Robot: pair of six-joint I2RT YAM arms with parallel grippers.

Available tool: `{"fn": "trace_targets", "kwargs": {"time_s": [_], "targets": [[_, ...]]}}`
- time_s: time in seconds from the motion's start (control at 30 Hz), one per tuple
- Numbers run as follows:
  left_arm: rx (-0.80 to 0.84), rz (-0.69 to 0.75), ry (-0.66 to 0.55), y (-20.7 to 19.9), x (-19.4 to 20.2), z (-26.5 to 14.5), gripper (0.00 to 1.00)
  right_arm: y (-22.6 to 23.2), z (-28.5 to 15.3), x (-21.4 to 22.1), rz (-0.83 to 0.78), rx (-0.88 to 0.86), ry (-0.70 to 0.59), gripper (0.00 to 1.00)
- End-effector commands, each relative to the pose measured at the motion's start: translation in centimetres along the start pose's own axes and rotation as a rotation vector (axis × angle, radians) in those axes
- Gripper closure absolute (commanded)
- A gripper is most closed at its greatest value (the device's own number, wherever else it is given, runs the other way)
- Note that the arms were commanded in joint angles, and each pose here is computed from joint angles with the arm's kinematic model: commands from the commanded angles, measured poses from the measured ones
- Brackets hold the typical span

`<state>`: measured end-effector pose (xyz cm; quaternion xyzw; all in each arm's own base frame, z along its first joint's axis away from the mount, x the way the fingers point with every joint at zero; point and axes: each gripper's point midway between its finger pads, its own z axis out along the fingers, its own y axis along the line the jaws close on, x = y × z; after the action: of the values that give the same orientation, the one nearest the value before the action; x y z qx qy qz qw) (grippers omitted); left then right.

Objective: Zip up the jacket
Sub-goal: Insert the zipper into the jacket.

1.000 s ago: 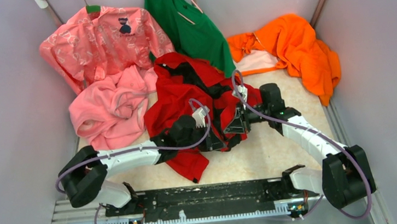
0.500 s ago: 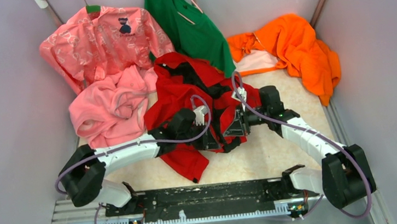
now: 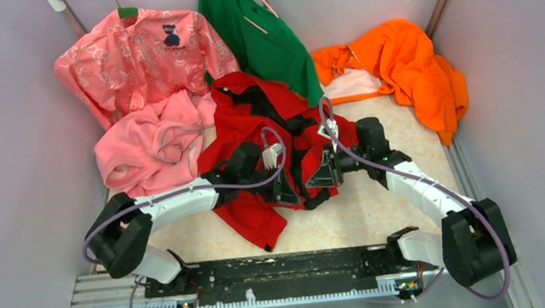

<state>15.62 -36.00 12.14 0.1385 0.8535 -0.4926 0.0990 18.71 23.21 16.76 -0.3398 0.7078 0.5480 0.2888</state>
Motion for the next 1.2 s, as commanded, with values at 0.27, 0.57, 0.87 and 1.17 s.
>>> {"fn": "trace_targets", "kwargs": {"time_s": [0.27, 0.57, 0.87, 1.17], "targets": [[-0.146, 0.007, 0.222, 4.7, 3.3, -0.1, 1.0, 2.0, 0.1, -2.0, -0.092, -0.113, -0.049, 1.0], [-0.137, 0.03, 0.201, 4.6, 2.7, 0.2, 1.0, 0.8, 0.4, -1.6, -0.064, -0.069, -0.045, 1.0], [-0.082, 0.052, 0.096, 2.8, 1.7, -0.9, 0.7, 0.6, 0.5, -1.4, -0.051, -0.068, -0.042, 1.0], [-0.057, 0.1, 0.021, 1.7, 1.4, -2.5, 0.54, 0.6, 0.5, -1.4, -0.048, -0.067, -0.042, 1.0]]}}
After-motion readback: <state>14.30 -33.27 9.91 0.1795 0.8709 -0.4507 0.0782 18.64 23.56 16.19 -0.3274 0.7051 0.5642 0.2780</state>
